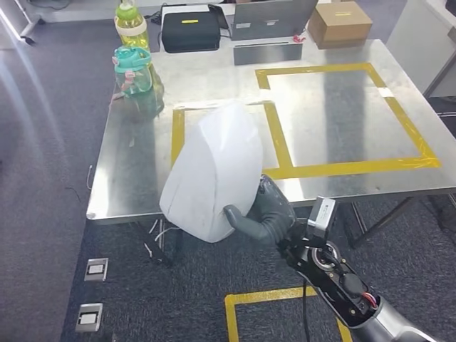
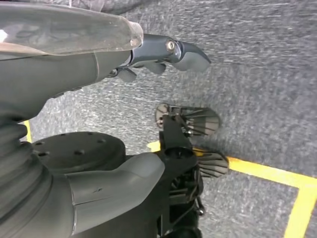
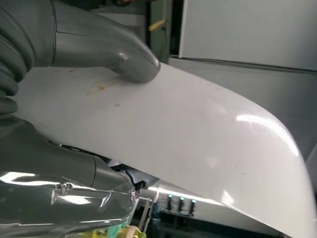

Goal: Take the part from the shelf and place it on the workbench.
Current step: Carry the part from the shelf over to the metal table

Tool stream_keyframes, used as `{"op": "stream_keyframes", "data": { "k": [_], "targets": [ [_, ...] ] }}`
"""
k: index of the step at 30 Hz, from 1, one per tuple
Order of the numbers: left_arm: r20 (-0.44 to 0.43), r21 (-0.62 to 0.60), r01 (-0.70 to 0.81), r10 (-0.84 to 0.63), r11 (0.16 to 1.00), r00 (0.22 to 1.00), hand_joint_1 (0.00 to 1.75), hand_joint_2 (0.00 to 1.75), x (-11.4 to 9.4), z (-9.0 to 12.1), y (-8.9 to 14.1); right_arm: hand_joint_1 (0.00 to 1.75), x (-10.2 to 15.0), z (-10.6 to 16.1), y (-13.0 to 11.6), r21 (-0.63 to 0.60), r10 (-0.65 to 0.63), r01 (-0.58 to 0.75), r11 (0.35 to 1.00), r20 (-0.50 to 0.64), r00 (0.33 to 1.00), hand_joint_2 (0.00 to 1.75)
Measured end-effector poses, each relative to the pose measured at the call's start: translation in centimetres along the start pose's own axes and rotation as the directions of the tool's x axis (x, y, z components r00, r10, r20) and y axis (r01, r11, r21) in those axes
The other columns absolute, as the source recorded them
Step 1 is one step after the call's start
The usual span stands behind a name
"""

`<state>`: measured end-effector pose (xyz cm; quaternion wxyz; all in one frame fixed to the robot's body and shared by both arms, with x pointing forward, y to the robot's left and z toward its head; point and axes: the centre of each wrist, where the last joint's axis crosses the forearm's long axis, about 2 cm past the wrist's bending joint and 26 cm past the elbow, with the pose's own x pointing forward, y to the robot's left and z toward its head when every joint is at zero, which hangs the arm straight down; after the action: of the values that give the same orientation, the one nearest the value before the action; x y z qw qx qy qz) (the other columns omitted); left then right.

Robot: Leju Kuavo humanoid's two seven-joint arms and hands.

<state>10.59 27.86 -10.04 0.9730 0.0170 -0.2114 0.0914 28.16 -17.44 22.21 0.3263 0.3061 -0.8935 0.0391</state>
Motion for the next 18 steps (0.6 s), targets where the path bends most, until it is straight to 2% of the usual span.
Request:
{"op": "stream_keyframes", "data": {
  "k": [18],
  "targets": [
    [-0.009,0.002,-0.013,0.013,1.000,1.000,0.00,1.75,0.01,0.00,0.02,1.75,0.12,-0.54,-0.21,0.012,0.001,-0.001,1.000,0.017,1.000,1.75]
  ]
}}
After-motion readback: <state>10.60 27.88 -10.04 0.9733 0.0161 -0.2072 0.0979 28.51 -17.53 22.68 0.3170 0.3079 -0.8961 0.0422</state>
